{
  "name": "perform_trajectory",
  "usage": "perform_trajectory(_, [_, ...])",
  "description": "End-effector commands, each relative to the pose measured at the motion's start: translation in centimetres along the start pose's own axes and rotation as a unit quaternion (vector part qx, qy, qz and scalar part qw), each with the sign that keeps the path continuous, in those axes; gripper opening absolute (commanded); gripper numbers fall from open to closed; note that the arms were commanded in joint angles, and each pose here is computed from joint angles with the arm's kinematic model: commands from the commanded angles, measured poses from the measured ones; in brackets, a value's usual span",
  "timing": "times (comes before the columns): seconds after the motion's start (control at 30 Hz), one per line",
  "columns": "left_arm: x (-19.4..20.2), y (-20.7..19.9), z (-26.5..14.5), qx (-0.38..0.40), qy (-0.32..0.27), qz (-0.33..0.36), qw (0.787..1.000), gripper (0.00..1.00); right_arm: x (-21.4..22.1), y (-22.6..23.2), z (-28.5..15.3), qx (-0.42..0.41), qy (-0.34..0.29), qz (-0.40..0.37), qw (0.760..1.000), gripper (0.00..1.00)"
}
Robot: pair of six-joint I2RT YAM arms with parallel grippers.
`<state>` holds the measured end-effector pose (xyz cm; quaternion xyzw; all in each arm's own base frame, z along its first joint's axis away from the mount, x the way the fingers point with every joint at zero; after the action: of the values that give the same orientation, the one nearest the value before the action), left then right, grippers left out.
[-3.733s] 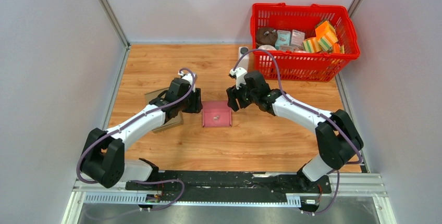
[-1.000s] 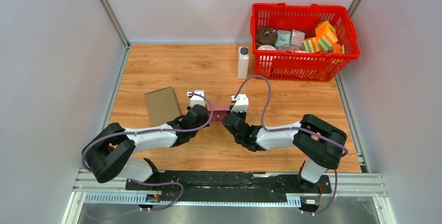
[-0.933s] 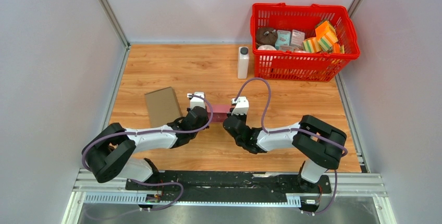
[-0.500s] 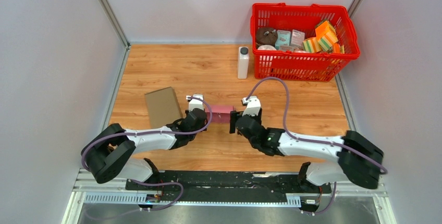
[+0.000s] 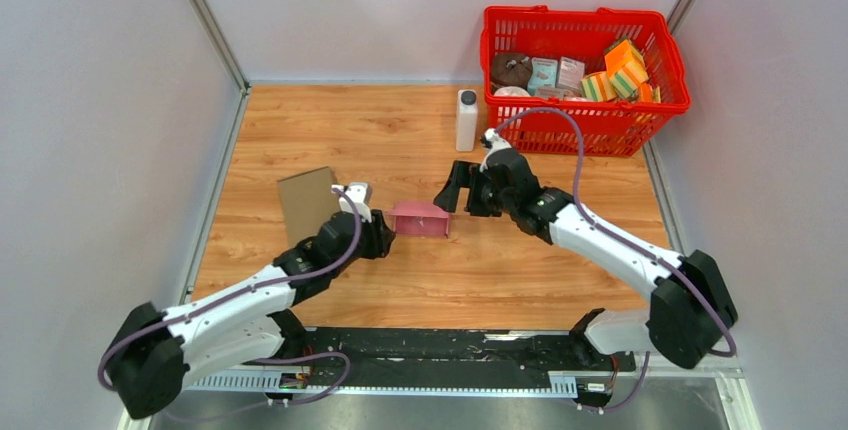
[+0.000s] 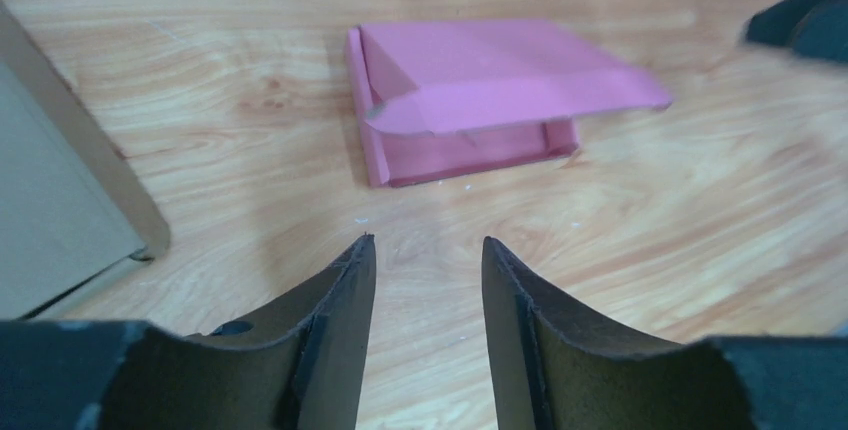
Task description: Fold the paper box
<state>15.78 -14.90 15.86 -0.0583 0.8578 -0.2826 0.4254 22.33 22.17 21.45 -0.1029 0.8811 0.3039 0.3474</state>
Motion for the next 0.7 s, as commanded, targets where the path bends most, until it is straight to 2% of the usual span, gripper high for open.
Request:
perform_trajectory(0.0, [-5.3,-2.4,-0.9,0.084,0.046,-0.086,0.992,0.50,-0.5,0.0,2.0,-0.054,0.048,0.002,0.997,0.85])
perform_trajectory(0.03, [-6.0,-2.7,-0.6,0.091,0.049,-0.078,0.992,0.42,-0.4,-0.3,2.3,-0.049,0.051,0.001,0.997,0.79])
perform_trajectory(0.1, [-7.6,-4.1,1.0,0.106,0.074,-0.073,0.989,0.36,-0.2,-0.9,3.1,-0.030,0.058,-0.009,0.998,0.71])
perform_trajectory(0.13, [-8.0,-4.2,1.8,0.108,0.087,-0.073,0.988,0.28,0.0,-1.1,3.4,-0.029,0.062,-0.011,0.998,0.66])
perform_trajectory(0.23, [-7.7,-4.5,4.5,0.118,0.133,-0.087,0.980,0.16,0.6,-1.3,3.9,-0.043,0.073,-0.008,0.996,0.58])
perform_trajectory(0.27, [-7.8,-4.8,5.2,0.136,0.124,-0.087,0.979,0.15,0.9,-1.3,4.0,-0.050,0.076,-0.008,0.996,0.56])
perform_trajectory(0.3, [-6.6,-4.1,5.9,0.134,0.144,-0.105,0.975,0.15,1.5,-1.5,4.1,-0.055,0.078,-0.001,0.995,0.56])
perform_trajectory(0.37, [-5.7,-3.5,6.7,0.137,0.145,-0.112,0.973,0.13,2.0,-1.7,4.2,-0.058,0.078,0.003,0.995,0.54])
perform_trajectory(0.5, [-2.5,-1.1,7.3,0.108,0.171,-0.123,0.972,0.12,3.7,-2.5,5.0,-0.058,0.086,0.010,0.995,0.53])
perform_trajectory(0.67, [-0.3,0.8,8.2,0.070,0.191,-0.124,0.971,0.12,6.5,-4.5,6.1,-0.027,0.123,0.011,0.992,0.50])
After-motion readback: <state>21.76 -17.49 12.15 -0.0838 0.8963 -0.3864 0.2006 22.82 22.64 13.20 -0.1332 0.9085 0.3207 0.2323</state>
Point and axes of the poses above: each gripper's point midway between its finger pads, its own z axis out along the fingers, its own y axis along the line the jaws close on, x = y × z, the point moved 10 cm from there along -z, back along the fingers, and after that the axes turned 11 degrees about -z, right-handed, at the moved point
